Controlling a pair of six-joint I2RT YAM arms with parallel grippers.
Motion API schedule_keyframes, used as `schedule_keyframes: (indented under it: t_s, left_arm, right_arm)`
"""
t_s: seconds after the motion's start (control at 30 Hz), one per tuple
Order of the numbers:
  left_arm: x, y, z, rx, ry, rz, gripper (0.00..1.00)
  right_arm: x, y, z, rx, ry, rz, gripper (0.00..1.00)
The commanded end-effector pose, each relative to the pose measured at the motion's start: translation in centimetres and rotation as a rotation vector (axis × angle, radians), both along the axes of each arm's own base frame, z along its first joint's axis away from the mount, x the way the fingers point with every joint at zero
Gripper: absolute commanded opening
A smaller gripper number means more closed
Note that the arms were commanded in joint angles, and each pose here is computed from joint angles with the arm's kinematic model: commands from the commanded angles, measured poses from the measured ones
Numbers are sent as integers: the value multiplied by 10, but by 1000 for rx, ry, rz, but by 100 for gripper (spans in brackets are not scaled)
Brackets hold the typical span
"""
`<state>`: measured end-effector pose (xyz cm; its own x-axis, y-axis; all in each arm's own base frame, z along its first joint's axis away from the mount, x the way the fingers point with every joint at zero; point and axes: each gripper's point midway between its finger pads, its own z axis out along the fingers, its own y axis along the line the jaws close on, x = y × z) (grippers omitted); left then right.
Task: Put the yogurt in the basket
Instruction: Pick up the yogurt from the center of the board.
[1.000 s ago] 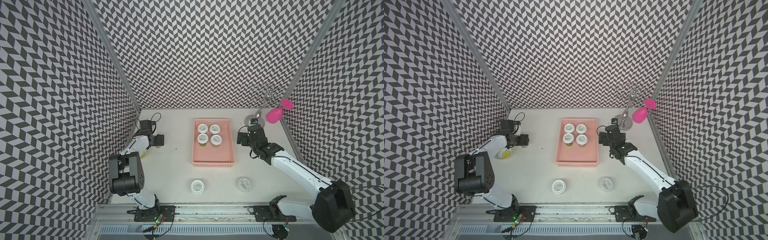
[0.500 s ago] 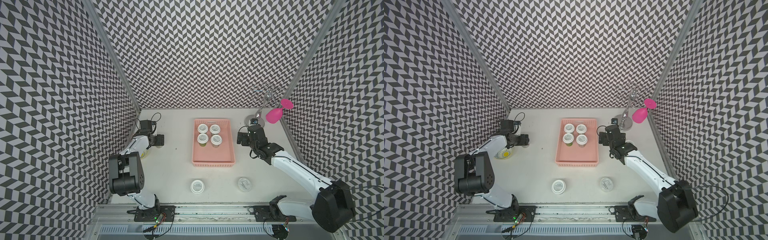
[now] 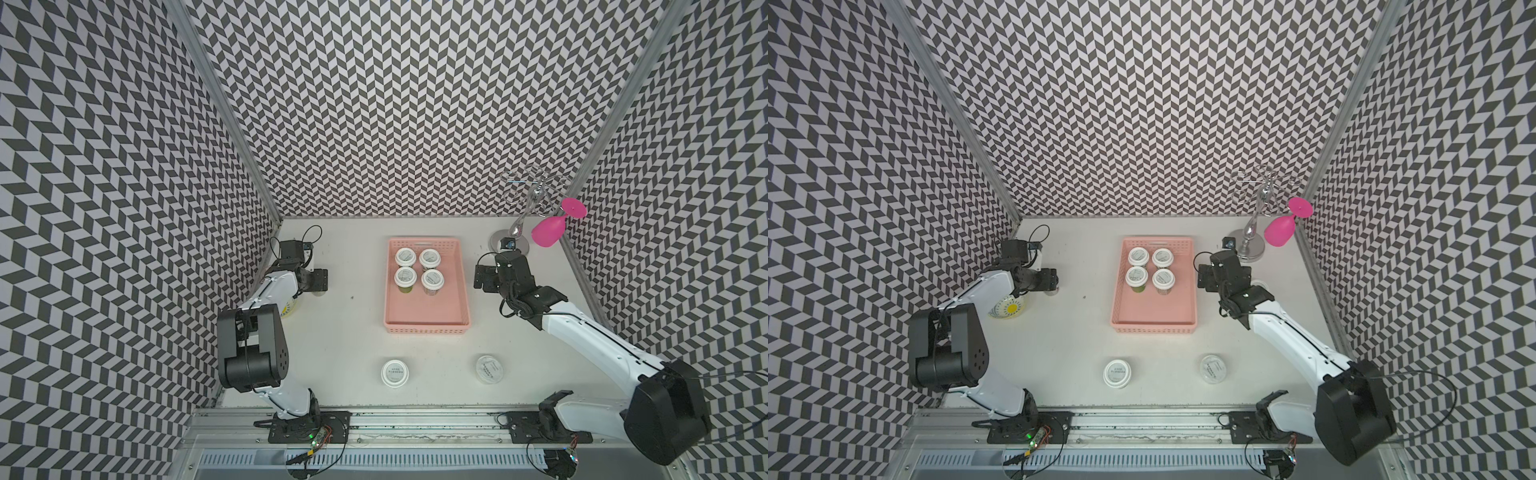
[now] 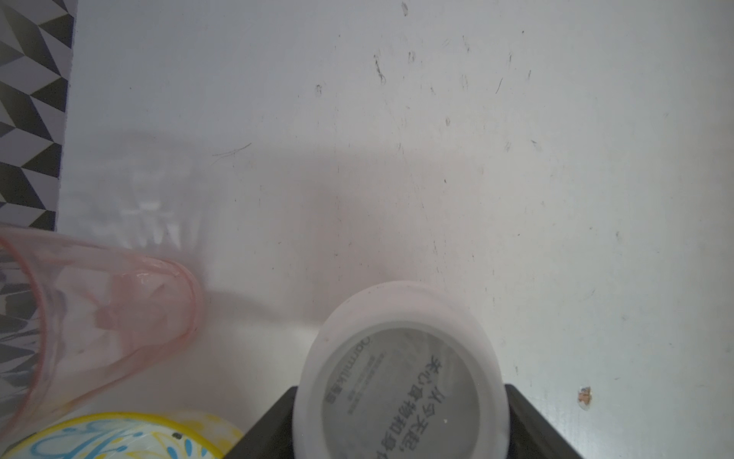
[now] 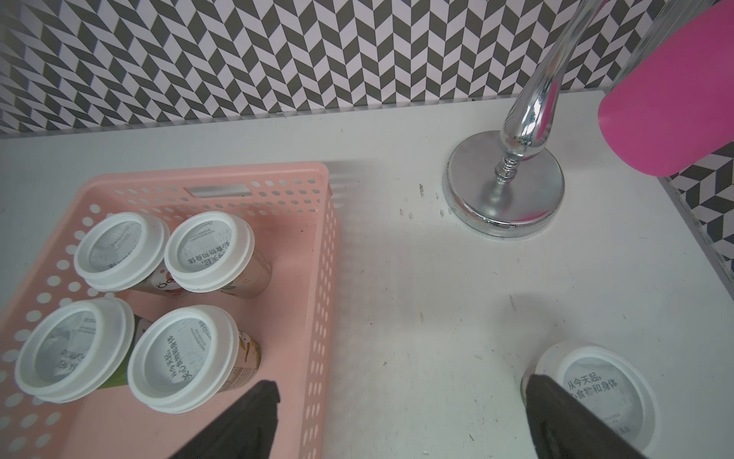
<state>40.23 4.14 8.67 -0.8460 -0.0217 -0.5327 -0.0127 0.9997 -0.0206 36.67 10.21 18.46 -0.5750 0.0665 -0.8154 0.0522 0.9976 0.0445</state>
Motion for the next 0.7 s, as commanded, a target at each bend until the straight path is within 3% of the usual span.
schedule_keyframes:
  t_s: [0.0, 0.33, 0.67]
  left_arm:
    - [-1, -1, 13, -10, -36, -4, 76]
    - [-2, -19, 54, -22, -141, -53, 76]
    - [-4, -67, 98, -60, -247, -210, 76]
  right_arm:
    - [3, -2, 8, 14, -40, -7, 100]
    - [5, -1, 6, 11, -35, -4, 100]
    - [5, -1, 4, 5, -29, -7, 100]
